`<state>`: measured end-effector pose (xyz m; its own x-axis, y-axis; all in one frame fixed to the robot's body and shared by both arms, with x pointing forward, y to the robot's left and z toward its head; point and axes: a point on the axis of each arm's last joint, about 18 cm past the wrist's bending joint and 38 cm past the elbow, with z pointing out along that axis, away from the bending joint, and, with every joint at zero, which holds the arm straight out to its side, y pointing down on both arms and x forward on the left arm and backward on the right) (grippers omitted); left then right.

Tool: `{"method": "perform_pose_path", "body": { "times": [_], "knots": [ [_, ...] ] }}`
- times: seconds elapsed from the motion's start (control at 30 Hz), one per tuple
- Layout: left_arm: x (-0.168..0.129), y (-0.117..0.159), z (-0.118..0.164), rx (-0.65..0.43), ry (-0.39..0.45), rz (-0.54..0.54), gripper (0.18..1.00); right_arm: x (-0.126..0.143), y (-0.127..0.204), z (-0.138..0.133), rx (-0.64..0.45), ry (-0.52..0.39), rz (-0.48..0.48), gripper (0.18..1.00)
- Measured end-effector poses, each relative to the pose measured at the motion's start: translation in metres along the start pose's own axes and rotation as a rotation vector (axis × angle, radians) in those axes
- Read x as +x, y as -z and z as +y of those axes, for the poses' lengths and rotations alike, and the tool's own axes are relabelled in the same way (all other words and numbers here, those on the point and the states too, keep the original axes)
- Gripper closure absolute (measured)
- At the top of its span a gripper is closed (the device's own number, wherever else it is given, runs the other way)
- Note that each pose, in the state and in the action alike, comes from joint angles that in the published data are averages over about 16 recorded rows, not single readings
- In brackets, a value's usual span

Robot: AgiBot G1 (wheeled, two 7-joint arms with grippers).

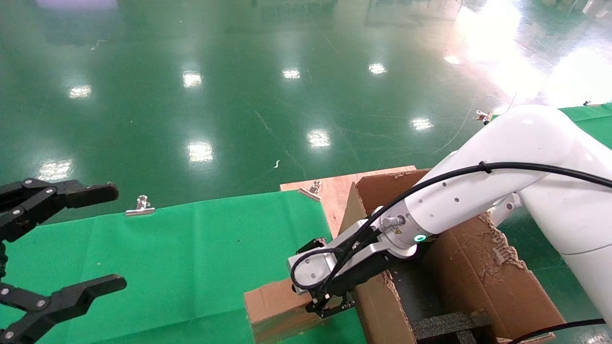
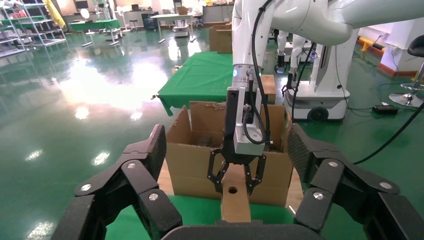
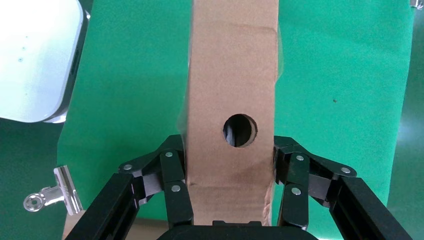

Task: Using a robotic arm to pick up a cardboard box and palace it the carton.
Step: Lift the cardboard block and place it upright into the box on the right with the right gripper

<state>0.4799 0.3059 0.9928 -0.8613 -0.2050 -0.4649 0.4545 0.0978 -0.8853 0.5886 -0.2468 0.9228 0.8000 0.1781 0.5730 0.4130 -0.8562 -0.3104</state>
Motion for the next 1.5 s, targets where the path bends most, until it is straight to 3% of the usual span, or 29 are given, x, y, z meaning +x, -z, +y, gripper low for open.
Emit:
{"method": "perform_pose_path", "body": {
  "times": [0.23, 0.5, 0.73, 0.97, 1.23, 1.5],
  "knots": [
    [0.000, 0.000, 0.000, 0.000, 0.000, 0.000, 0.284, 0.020, 0.024, -0.007, 0.037, -0.019, 0.047, 0.802],
    [0.000, 0.000, 0.000, 0.000, 0.000, 0.000, 0.205, 0.059, 0.081, -0.021, 0.095, -0.024, 0.148, 0.832],
    [0.000, 0.000, 0.000, 0.000, 0.000, 0.000, 0.186, 0.085, 0.133, -0.033, 0.131, -0.003, 0.232, 0.837],
    [0.000, 0.000, 0.000, 0.000, 0.000, 0.000, 0.183, 0.094, 0.163, -0.035, 0.154, 0.004, 0.269, 0.841],
    [0.000, 0.000, 0.000, 0.000, 0.000, 0.000, 0.183, 0.088, 0.190, -0.015, 0.160, -0.034, 0.301, 0.844],
    [0.000, 0.000, 0.000, 0.000, 0.000, 0.000, 0.183, 0.066, 0.228, 0.035, 0.103, -0.130, 0.371, 0.847]
  ]
}}
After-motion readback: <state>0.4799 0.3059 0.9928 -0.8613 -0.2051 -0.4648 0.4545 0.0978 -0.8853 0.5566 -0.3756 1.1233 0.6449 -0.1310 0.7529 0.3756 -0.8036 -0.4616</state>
